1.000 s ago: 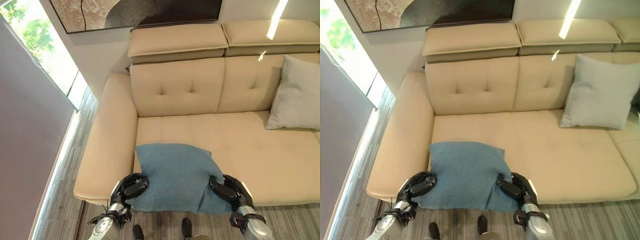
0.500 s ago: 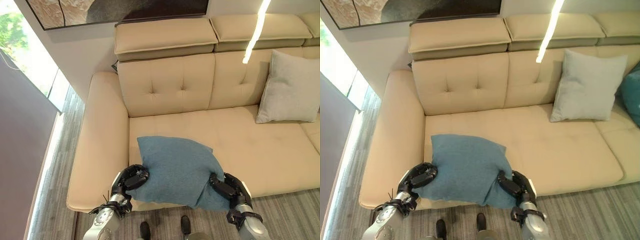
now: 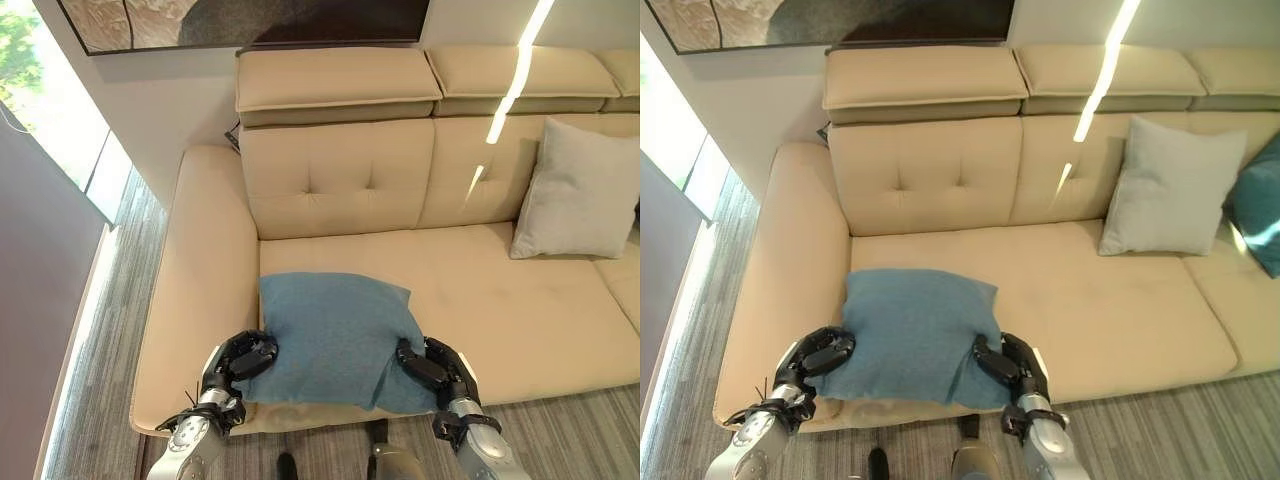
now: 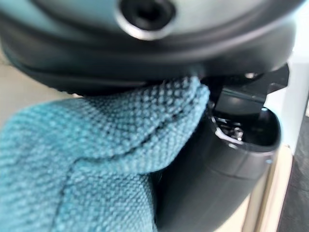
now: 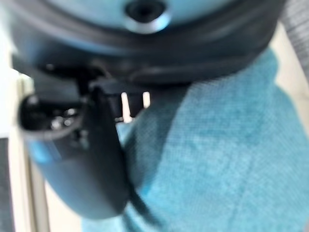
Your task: Pick up all the scattered cushions and arrange them neatly on the sofa.
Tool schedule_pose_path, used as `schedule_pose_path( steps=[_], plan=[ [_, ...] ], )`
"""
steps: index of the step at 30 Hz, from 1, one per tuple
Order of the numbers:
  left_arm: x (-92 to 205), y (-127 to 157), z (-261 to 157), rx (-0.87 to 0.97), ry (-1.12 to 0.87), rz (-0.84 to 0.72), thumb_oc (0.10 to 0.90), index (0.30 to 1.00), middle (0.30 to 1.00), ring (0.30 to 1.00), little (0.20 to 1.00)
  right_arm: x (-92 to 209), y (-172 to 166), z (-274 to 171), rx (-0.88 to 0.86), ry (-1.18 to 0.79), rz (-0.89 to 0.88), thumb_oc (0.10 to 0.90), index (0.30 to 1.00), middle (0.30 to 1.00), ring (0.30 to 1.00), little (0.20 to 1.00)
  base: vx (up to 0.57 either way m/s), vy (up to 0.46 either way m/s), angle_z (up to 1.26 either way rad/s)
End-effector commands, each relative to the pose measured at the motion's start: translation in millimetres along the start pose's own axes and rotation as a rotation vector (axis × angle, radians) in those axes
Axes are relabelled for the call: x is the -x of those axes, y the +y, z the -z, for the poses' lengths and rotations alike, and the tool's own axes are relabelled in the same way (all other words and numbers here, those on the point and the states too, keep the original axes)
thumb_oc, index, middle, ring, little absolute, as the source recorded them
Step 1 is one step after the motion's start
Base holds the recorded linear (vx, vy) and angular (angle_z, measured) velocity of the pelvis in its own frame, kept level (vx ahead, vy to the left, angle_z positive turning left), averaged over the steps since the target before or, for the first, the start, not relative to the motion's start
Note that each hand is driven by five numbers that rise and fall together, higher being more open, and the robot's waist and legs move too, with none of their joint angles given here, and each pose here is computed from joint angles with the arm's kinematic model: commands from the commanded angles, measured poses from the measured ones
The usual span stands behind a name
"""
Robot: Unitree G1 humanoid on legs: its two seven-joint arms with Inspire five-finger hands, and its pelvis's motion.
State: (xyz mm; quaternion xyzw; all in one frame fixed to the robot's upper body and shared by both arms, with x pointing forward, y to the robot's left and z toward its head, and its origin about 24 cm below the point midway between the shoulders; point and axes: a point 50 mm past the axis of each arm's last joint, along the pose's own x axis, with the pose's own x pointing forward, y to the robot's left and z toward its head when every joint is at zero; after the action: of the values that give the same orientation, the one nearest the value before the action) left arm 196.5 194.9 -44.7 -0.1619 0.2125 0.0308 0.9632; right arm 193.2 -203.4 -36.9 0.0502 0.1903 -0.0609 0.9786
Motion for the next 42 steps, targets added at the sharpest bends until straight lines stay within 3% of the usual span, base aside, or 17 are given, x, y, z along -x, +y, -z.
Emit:
schedule_pose_path(
  steps=[1, 9, 26, 31, 35, 38, 42],
  plan=[
    [-0.5, -63.8, -32.2, 0.023, -0.202, 0.31, 0.4, 0.3, 0.3, 0.3, 0.3, -6.2, 53.9, -89.5, -0.101, -0.445, -0.259, 0.4, 0.3, 0.3, 0.3, 0.3, 0.21, -0.228, 0.22],
    [-2.4, -72.4, -33.4, 0.058, -0.211, 0.327, 0.4, 0.3, 0.3, 0.3, 0.3, -2.0, 21.9, -93.3, -0.074, -0.471, -0.143, 0.4, 0.3, 0.3, 0.3, 0.3, 0.12, -0.255, 0.63],
    [-3.0, -66.3, -67.8, 0.056, -0.368, 0.256, 0.4, 0.3, 0.3, 0.3, 0.3, -5.7, 35.5, -97.6, -0.074, -0.501, -0.12, 0.4, 0.3, 0.3, 0.3, 0.3, 0.04, 0.034, -0.11],
    [-7.1, -83.0, -107.2, -0.129, -0.56, 0.274, 0.4, 0.3, 0.3, 0.3, 0.3, -13.6, 42.7, -126.0, 0.03, -0.629, -0.094, 0.4, 0.3, 0.3, 0.3, 0.3, -0.12, -0.006, 0.0],
    [-14.0, -117.2, -151.8, -0.218, -0.759, 0.317, 0.4, 0.3, 0.3, 0.3, 0.3, -20.8, 64.5, -171.7, 0.128, -0.822, -0.076, 0.4, 0.3, 0.3, 0.3, 0.3, -0.18, -0.028, 0.02],
    [-1.6, -151.4, -197.4, -0.222, -0.987, 0.368, 0.4, 0.3, 0.3, 0.3, 0.3, -8.7, 84.2, -211.6, 0.084, -1.016, -0.092, 0.4, 0.3, 0.3, 0.3, 0.3, -0.1, -0.012, 0.0],
    [34.7, -172.9, -238.4, -0.169, -1.268, 0.425, 0.4, 0.3, 0.3, 0.3, 0.3, 24.5, 94.0, -249.7, 0.032, -1.276, -0.098, 0.4, 0.3, 0.3, 0.3, 0.3, -0.01, 0.01, 0.05]
  ],
)
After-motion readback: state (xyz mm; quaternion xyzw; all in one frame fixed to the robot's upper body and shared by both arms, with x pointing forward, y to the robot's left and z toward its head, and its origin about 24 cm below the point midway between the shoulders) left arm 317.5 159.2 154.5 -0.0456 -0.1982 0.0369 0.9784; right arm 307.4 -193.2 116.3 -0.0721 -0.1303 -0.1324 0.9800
